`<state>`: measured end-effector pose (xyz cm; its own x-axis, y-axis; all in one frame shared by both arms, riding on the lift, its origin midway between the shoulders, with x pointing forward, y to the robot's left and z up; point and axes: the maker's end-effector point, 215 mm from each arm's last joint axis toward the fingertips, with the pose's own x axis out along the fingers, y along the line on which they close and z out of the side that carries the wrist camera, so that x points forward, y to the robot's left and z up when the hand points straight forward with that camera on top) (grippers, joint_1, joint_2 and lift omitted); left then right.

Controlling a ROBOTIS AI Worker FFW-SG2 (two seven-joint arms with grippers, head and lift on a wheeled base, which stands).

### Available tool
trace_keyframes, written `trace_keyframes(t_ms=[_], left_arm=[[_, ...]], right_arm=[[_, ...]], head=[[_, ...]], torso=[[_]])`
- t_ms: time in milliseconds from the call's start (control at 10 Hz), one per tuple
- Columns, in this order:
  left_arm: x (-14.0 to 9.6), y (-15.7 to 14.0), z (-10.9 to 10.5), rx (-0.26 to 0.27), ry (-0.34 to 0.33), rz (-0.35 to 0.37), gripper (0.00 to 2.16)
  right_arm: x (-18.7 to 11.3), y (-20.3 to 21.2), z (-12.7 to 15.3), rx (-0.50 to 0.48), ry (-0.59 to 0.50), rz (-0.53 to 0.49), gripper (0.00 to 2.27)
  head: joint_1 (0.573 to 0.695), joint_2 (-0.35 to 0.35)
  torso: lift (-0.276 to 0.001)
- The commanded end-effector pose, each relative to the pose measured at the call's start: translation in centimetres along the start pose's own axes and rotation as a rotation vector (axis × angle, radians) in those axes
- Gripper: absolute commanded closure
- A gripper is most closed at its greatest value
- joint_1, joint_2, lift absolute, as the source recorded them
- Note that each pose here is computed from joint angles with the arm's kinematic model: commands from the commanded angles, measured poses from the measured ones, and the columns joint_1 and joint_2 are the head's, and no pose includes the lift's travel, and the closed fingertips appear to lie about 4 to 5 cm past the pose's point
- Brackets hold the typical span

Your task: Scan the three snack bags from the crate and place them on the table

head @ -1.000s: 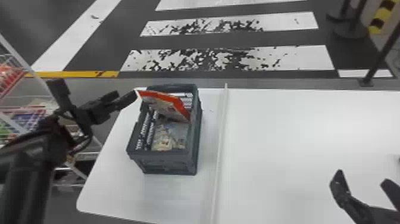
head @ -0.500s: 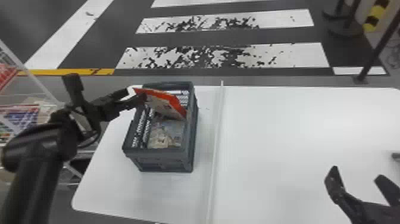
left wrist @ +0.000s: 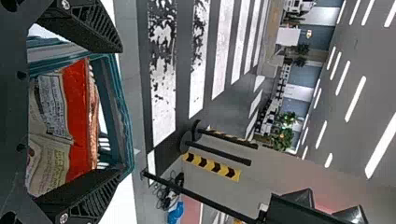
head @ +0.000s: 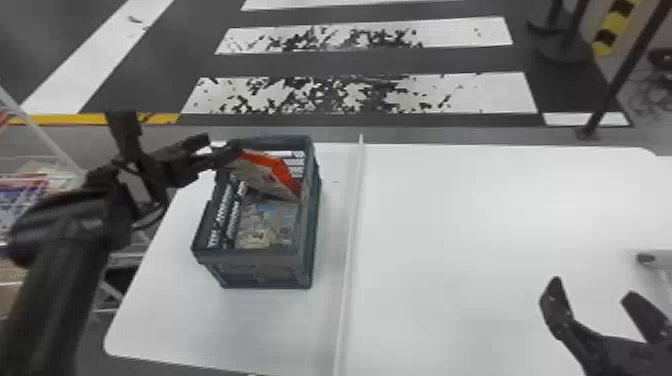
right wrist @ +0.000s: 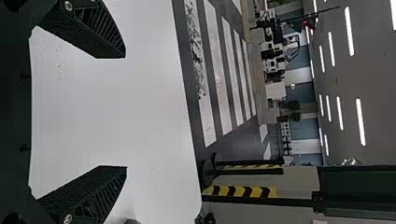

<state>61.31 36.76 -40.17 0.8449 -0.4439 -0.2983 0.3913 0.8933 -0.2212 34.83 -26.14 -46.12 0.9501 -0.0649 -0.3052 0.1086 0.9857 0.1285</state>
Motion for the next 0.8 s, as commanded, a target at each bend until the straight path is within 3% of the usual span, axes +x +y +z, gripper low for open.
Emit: trace_keyframes(t_ms=[0,400,700], left_arm=[[0.4,-0.1,-0.7,0.006,0.016,-0.001,0.08],[-0.1,-0.6,-1.0,0.017,0.035,-0.021,0.2],[-0.7,-2.9,-1.2,-0.006,0.089,-0.048,0.2]], right_arm=[[0.1,-0.1,0.1,0.002,-0.002,-0.001,0.08],[0.5,0.4,0.4,0.021,-0.007,0.002,0.08],[0.4,0.6,0.3,0.029,-0.003,0.002,0.08]], head=[[0.695,0.125],[0.695,0.117],[0.695,0.114]], torso=[[-0.036],[-0.036],[-0.036]])
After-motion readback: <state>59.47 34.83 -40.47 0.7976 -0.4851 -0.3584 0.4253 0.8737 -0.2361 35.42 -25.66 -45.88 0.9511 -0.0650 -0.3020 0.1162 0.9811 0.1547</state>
